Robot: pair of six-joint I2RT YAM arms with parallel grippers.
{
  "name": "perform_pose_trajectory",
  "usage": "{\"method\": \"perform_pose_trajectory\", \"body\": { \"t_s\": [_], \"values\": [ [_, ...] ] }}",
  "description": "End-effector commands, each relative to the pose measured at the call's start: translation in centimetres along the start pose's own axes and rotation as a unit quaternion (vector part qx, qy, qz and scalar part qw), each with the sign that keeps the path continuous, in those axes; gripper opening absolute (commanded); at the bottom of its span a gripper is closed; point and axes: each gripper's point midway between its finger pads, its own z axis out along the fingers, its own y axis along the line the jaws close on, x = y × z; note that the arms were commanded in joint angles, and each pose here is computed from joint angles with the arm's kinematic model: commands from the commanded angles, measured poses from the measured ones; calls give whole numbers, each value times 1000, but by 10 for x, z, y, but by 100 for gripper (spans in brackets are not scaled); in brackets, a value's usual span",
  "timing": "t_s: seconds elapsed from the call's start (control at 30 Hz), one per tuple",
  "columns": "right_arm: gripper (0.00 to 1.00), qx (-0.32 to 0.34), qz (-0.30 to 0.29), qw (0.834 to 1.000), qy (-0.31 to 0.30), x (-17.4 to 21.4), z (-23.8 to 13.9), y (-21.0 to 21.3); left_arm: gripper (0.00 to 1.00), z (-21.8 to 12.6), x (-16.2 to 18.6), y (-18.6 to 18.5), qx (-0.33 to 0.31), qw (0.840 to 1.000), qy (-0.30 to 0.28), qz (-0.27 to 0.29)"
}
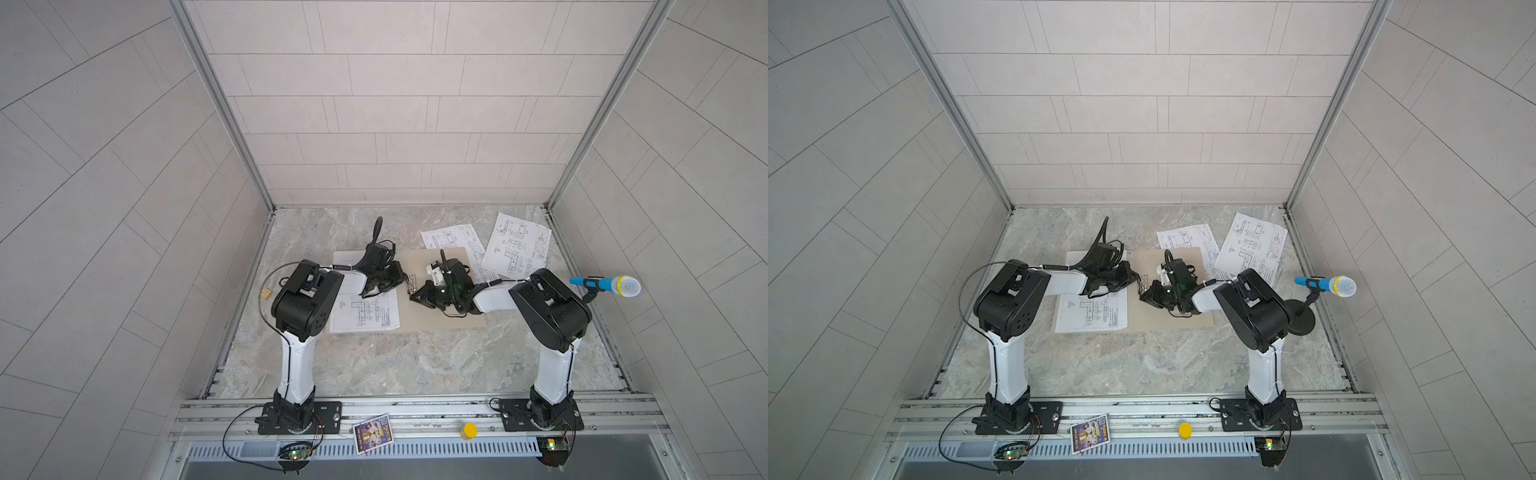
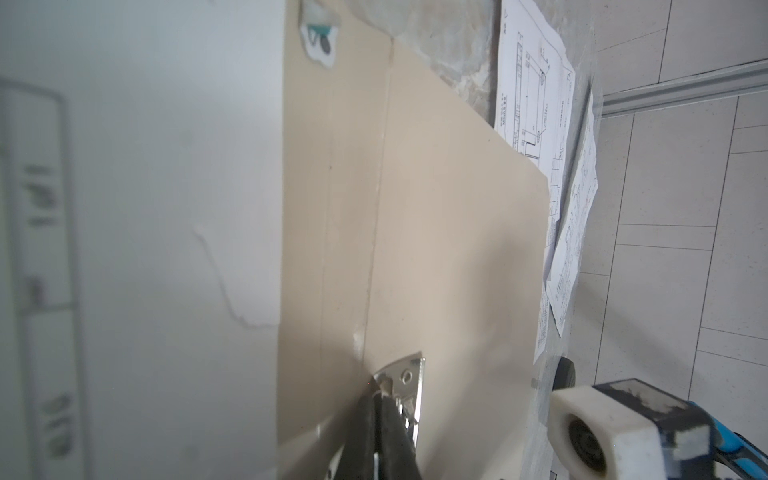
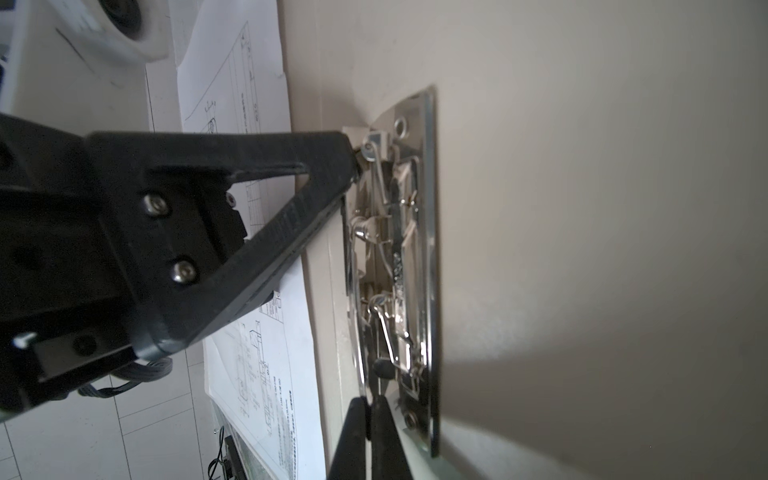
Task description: Put the files into the folder
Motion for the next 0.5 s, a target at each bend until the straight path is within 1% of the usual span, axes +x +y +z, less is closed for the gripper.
{"method": "perform_pose_trajectory", "body": {
  "t_s": [0.0, 0.2, 0.47],
  "values": [
    [0, 141, 31, 989, 10, 15, -7, -73, 0, 8, 33, 63, -99, 994, 54, -17],
    [0, 183, 39, 982, 20, 21, -12, -96, 0, 11, 37, 65, -100, 993, 64, -12],
    [0, 193, 65, 979, 21, 23, -13, -113, 0, 15, 40, 64, -94, 992, 79, -11]
  ]
}}
